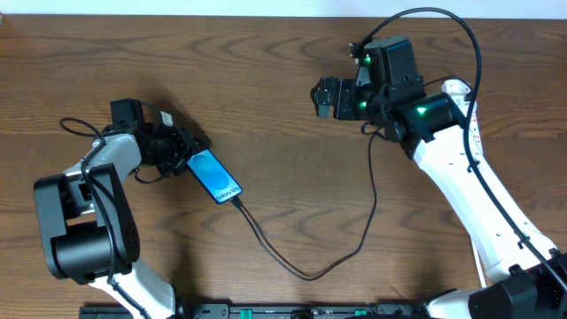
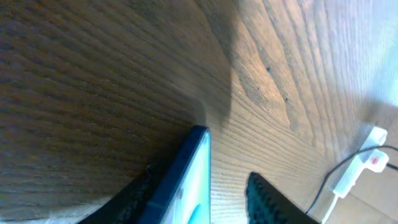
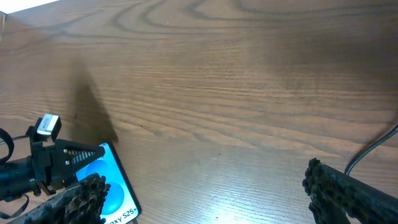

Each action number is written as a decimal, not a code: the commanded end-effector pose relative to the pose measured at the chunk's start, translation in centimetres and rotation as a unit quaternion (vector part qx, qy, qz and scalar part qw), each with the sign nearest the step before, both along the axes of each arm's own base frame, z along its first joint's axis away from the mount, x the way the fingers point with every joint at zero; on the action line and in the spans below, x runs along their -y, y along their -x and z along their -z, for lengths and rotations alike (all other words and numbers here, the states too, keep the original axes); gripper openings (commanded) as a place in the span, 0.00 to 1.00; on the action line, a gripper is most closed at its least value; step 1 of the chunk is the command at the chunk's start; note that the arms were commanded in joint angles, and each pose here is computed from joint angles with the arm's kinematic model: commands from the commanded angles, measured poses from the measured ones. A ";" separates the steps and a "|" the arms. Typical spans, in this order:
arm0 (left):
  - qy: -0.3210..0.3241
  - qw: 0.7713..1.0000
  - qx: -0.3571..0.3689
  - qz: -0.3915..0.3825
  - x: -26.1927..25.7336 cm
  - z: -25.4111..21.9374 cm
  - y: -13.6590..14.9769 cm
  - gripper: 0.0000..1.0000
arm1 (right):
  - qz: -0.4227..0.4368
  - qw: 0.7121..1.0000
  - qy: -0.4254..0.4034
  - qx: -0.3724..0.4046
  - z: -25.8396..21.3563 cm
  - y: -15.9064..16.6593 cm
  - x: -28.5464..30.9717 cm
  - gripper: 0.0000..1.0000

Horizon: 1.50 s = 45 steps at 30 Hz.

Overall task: Plug charger to phone and switch on socket
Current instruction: 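Lower the phone flat onto the table with the left gripper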

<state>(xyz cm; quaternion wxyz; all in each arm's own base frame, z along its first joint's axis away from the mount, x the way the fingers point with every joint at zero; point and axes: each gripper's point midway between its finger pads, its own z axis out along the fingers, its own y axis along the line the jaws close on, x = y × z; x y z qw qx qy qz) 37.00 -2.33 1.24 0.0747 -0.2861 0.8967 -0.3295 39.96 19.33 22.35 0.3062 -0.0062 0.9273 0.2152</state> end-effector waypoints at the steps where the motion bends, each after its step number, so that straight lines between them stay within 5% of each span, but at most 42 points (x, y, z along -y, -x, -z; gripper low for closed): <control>1: -0.018 1.000 -0.014 -0.001 -0.5 0.4 0.5 0.55 | 0.001 1.000 0.003 0.014 -1.0 -0.1 0.3 0.99; 8: -0.015 0.999 -0.031 -0.001 -0.4 0.6 1.2 0.77 | 0.001 1.000 0.003 0.014 -1.0 -0.1 0.3 0.99; 21: -0.009 0.998 -0.055 0.000 -0.1 0.7 2.2 0.90 | 0.001 1.000 0.003 0.013 -1.0 0.0 0.3 0.99; 45: -0.051 0.989 -0.133 -0.029 -1.4 2.0 4.9 0.92 | -0.002 1.000 0.007 0.010 -0.8 0.1 0.3 0.99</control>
